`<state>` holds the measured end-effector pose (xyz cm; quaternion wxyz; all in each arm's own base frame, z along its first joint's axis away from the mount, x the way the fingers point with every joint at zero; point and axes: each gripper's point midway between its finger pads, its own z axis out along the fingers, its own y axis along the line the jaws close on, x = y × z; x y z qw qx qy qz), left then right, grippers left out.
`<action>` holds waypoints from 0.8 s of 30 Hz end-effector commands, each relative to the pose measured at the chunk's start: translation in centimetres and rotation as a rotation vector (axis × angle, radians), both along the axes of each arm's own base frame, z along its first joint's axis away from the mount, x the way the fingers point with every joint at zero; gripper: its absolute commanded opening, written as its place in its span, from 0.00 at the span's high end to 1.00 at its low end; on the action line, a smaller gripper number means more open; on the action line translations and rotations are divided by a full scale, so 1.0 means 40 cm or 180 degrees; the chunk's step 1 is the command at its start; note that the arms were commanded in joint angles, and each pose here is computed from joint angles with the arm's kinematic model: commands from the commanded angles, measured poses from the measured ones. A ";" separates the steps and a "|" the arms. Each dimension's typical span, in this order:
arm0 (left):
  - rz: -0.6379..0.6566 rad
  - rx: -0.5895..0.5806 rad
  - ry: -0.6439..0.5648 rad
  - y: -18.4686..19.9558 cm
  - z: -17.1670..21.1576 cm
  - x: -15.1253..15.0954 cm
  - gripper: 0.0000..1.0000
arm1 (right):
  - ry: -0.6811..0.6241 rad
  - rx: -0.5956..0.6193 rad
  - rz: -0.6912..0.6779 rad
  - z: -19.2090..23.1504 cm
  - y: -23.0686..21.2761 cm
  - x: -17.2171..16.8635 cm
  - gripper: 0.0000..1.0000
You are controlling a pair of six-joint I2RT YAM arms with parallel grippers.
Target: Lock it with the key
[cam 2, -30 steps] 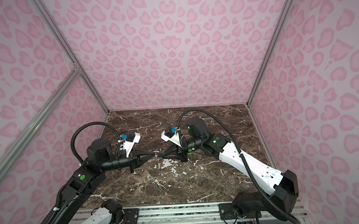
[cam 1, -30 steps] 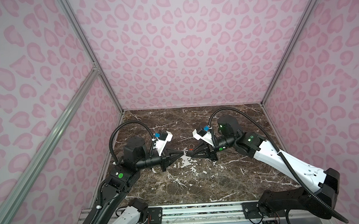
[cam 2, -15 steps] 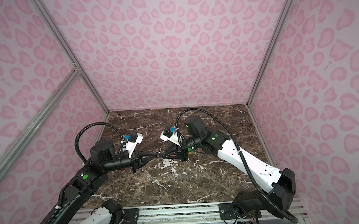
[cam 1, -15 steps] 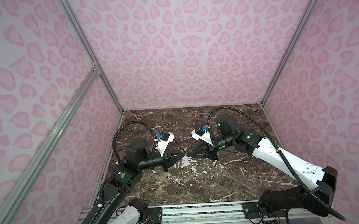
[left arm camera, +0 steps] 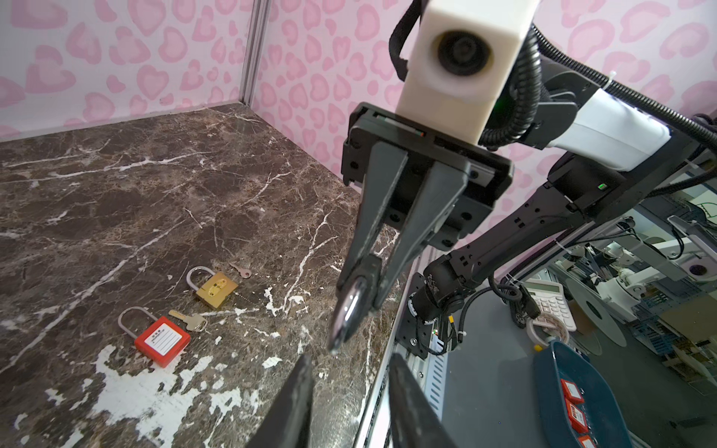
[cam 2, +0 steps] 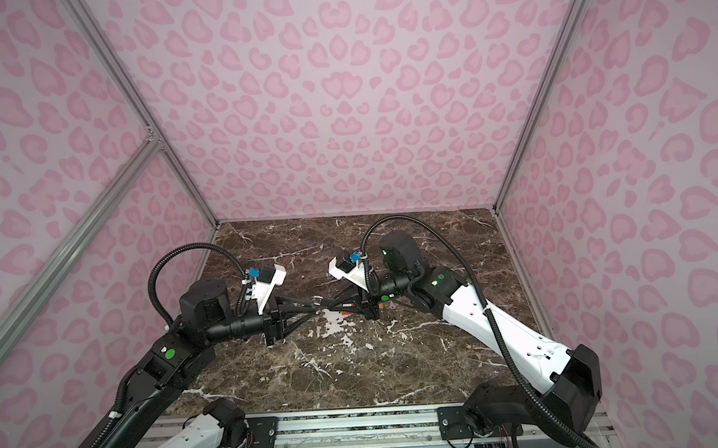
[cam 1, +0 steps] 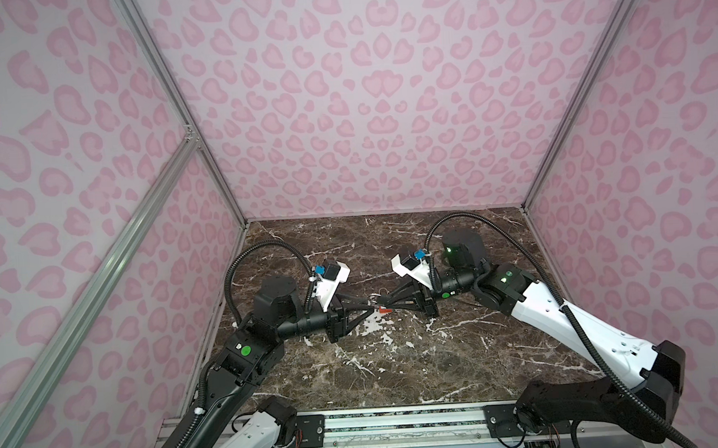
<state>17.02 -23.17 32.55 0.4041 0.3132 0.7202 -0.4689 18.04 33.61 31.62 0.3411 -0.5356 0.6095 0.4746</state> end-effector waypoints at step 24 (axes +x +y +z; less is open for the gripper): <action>-0.0298 -0.0312 -0.0282 -0.040 0.062 0.006 0.95 | 0.0057 0.0141 0.0129 0.023 0.003 -0.010 1.00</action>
